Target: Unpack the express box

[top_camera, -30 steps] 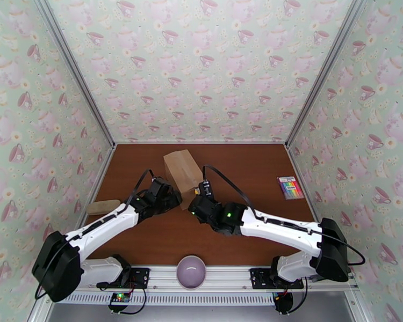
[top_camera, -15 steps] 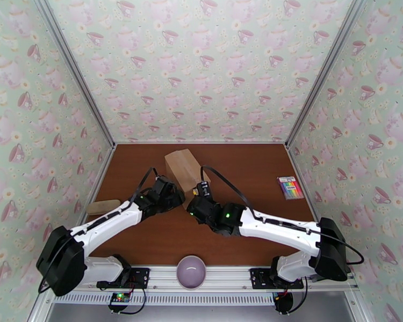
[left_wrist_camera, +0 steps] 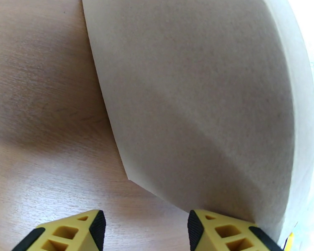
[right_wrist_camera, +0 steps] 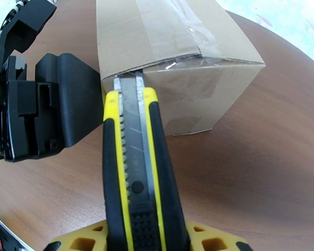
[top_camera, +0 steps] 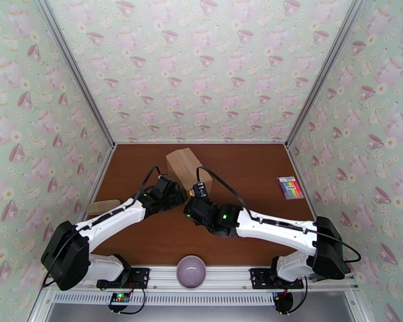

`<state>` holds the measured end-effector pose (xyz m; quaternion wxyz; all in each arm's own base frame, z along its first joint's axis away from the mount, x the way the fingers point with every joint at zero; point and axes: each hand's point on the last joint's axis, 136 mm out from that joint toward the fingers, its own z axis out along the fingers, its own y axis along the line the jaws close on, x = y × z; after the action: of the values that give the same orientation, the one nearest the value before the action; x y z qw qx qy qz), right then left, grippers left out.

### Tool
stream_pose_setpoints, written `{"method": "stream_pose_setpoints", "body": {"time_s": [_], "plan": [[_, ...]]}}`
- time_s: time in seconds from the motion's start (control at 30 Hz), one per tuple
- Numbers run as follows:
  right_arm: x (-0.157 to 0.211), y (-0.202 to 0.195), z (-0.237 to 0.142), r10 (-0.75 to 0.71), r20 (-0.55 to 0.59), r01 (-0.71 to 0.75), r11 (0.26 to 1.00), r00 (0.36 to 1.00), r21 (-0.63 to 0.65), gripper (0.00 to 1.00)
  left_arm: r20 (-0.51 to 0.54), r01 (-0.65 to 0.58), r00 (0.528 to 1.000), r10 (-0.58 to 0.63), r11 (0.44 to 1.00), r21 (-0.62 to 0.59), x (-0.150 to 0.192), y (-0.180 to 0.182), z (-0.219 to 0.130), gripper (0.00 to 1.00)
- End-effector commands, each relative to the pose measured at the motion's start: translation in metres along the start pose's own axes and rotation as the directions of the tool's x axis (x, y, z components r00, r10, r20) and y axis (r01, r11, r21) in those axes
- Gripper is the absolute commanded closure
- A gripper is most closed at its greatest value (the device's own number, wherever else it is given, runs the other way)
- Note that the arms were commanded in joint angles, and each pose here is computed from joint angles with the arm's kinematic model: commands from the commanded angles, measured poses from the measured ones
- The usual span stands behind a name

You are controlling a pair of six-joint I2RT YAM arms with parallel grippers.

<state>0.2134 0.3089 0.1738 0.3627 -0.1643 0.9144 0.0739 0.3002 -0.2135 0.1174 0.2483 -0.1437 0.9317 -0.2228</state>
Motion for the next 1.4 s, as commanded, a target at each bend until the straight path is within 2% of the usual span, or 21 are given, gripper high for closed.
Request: {"method": "stream_pose_setpoints", "body": {"time_s": [0.0, 0.7, 0.9, 1.03, 1.37], "plan": [[-0.001, 0.012, -0.005, -0.014, -0.008, 0.014, 0.999, 1.000, -0.036, 1.00, 0.060, -0.004, 0.998, 0.003, 1.000, 0.021, -0.017, -0.014, -0.004, 0.41], [0.008, -0.009, -0.014, -0.031, -0.020, 0.031, 0.999, 0.999, 0.009, 1.00, 0.139, -0.047, 0.989, 0.051, 0.998, -0.031, -0.043, -0.008, -0.042, 0.40], [0.008, -0.010, -0.016, -0.035, -0.020, 0.035, 0.999, 0.999, 0.011, 1.00, 0.200, -0.093, 0.975, 0.096, 0.995, -0.024, -0.077, -0.029, -0.055, 0.36], [0.007, -0.008, -0.016, -0.027, -0.018, 0.027, 1.000, 0.999, 0.001, 1.00, 0.213, -0.116, 0.969, 0.125, 0.992, -0.053, -0.093, -0.034, -0.048, 0.29], [0.007, -0.009, -0.017, -0.025, -0.017, 0.025, 1.000, 1.000, -0.003, 1.00, 0.164, -0.103, 0.979, 0.122, 0.987, -0.122, -0.104, -0.020, 0.001, 0.29]]}}
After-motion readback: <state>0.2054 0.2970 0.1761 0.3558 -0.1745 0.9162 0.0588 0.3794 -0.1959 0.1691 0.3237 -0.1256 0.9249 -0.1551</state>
